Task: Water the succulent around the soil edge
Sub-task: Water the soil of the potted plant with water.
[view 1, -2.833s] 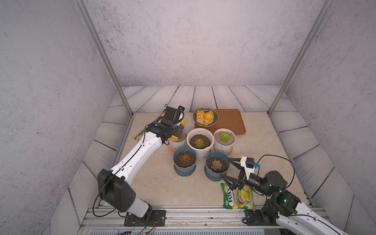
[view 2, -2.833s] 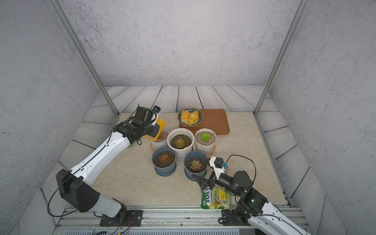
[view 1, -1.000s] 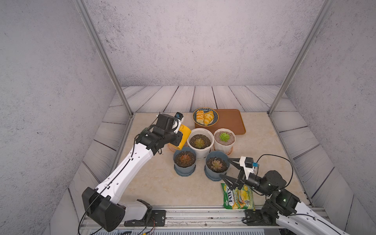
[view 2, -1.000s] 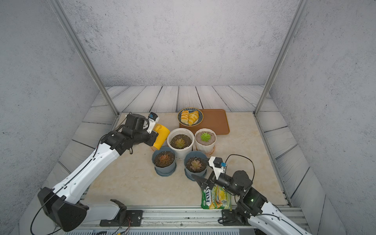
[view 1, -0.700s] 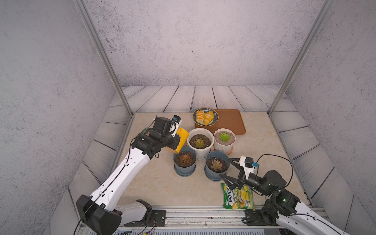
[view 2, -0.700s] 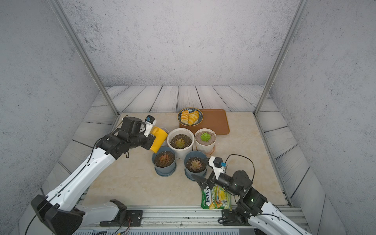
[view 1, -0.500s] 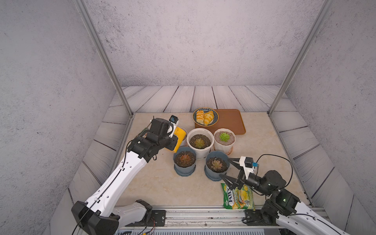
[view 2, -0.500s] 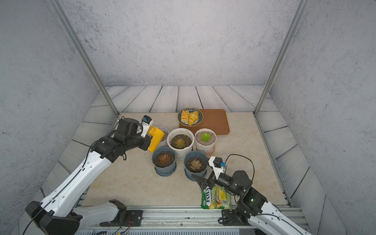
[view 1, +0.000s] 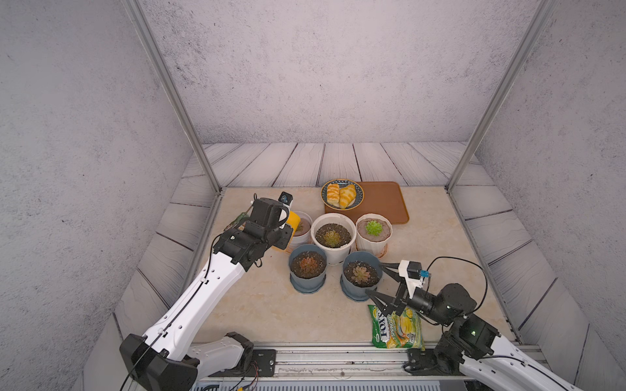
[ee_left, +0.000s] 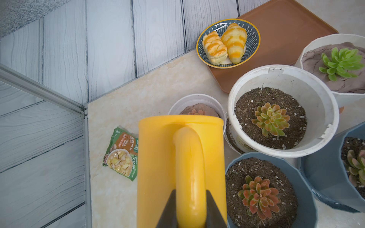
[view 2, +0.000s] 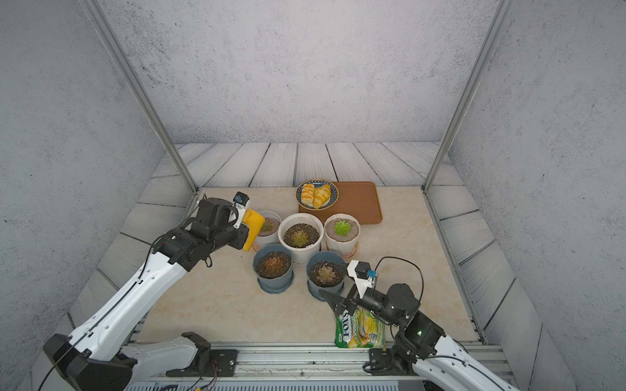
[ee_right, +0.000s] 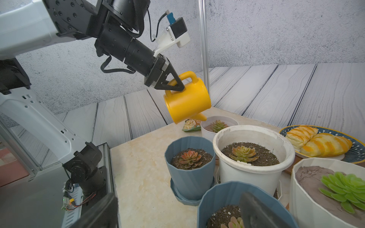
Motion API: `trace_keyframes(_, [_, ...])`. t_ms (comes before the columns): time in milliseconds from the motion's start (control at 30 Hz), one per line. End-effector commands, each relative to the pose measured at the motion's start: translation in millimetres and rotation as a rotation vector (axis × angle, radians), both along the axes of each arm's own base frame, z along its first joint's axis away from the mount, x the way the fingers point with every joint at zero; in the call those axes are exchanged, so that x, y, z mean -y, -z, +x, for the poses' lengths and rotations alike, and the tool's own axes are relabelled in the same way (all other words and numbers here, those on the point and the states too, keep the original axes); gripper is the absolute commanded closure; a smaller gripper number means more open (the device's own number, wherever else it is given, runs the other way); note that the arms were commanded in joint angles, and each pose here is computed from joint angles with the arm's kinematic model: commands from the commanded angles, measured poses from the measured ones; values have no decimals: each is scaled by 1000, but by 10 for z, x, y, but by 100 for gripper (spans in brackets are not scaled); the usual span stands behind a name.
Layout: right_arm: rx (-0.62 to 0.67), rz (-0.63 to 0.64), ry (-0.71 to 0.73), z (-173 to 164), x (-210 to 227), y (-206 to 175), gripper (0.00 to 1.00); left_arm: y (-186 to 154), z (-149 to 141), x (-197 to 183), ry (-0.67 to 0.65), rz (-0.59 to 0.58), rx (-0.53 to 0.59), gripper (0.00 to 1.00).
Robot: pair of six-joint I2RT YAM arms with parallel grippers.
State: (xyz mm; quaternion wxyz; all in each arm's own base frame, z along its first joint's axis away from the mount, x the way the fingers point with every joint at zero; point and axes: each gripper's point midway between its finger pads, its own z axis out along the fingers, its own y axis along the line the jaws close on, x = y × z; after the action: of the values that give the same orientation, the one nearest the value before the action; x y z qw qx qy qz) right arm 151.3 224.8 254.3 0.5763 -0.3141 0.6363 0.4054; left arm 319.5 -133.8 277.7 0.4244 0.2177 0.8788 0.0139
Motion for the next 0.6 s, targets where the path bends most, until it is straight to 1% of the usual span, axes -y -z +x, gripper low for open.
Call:
trace_keyframes(0, [22, 7, 9, 7, 12, -90, 1, -109, 149, -6, -18, 30, 61, 100])
trace_keyframes(200, [22, 7, 4, -3, 12, -98, 1, -71, 337, 49, -20, 56, 55, 100])
trace_keyframes(333, [23, 10, 4, -8, 17, -106, 1, -112, 452, 120, -16, 49, 66, 100])
trace_keyframes(567, [23, 15, -2, -19, 14, -120, 1, -147, 601, 150, -29, 75, 72, 100])
